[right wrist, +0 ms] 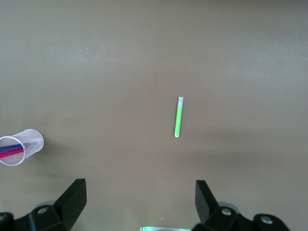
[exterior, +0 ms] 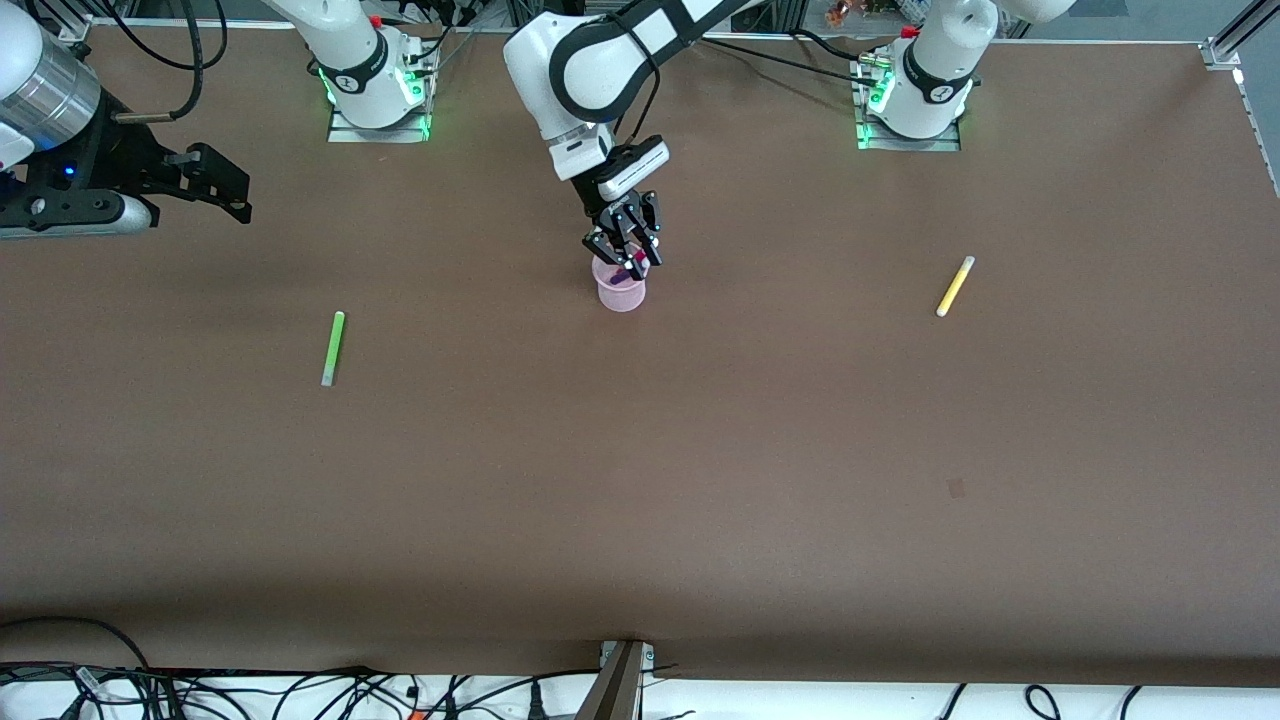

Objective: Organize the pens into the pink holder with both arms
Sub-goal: 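Open the left gripper and raise it away from the holder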

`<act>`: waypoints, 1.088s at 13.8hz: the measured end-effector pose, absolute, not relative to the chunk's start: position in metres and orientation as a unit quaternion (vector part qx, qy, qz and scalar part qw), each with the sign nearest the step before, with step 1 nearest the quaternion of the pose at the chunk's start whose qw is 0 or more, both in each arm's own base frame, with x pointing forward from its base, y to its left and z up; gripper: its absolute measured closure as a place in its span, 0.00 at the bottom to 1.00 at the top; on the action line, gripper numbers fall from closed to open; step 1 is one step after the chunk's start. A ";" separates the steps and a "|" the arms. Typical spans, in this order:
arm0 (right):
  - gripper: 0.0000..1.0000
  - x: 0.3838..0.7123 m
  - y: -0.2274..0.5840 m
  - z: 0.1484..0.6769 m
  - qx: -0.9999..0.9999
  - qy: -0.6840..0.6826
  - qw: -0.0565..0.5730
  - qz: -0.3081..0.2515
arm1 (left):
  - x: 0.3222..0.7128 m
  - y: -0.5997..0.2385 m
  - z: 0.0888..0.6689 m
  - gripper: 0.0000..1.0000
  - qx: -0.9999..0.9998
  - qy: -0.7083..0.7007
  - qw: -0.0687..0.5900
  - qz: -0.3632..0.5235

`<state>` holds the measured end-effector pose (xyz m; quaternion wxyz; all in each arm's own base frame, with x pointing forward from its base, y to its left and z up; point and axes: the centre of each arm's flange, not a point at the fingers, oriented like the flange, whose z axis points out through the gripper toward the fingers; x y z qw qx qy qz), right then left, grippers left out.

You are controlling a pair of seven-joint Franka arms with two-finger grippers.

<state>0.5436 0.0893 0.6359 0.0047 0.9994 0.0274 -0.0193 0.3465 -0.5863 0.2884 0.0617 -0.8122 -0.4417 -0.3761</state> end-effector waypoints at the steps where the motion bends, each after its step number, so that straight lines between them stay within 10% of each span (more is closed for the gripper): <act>1: 0.00 0.544 0.089 0.636 0.999 0.027 0.005 -0.019 | 0.351 -0.584 0.293 0.41 -0.809 -0.444 0.064 -0.379; 5: 0.00 0.546 0.083 0.635 1.000 0.022 0.005 -0.019 | 0.413 -0.546 0.359 0.00 -0.831 -0.451 0.092 -0.312; 15: 0.00 0.548 0.083 0.633 1.000 0.021 0.005 -0.019 | 0.540 -0.354 0.537 0.00 -0.928 -0.356 0.049 -0.096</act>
